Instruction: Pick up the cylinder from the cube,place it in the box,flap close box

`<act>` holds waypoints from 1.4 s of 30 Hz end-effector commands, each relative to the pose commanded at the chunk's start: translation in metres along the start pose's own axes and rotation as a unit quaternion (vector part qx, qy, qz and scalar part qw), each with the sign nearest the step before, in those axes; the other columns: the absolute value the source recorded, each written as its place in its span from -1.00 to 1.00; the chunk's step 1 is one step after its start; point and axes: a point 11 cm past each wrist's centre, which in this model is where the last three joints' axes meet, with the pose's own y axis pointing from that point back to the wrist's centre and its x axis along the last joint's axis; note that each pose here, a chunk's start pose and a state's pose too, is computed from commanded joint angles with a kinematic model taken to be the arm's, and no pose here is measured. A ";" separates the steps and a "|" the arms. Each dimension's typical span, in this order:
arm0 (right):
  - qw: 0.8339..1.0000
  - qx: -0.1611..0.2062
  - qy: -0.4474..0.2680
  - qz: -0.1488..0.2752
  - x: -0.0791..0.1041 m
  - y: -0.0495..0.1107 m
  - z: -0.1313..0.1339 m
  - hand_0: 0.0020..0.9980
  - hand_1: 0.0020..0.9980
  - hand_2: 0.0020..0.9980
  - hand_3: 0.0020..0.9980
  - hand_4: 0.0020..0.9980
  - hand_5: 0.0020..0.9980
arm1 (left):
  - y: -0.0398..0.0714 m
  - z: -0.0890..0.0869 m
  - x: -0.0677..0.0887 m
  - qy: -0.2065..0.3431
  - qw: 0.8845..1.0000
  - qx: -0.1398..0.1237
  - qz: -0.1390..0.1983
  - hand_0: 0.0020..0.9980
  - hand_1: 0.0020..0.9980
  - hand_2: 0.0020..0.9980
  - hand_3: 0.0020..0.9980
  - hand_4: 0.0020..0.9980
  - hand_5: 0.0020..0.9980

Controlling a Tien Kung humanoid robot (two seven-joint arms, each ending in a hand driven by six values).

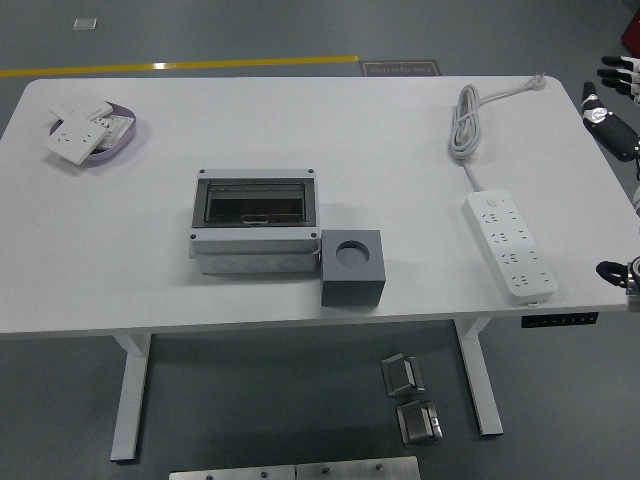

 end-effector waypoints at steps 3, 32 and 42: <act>1.000 0.000 -0.002 0.001 0.000 0.000 0.000 0.60 0.40 0.34 0.34 0.24 -0.52 | 0.000 0.000 0.003 0.000 1.000 0.000 0.002 0.16 0.25 0.09 0.10 0.23 -0.40; 1.000 -0.012 -0.016 0.013 0.009 0.012 0.014 0.60 0.40 0.33 0.34 0.24 -0.51 | -0.002 -0.011 0.005 0.008 1.000 0.014 0.002 0.16 0.26 0.09 0.10 0.23 -0.43; 1.000 -0.010 -0.020 0.018 0.013 0.014 0.015 0.60 0.40 0.33 0.34 0.24 -0.50 | -0.002 -0.012 0.002 0.011 1.000 0.014 0.000 0.16 0.26 0.09 0.10 0.23 -0.44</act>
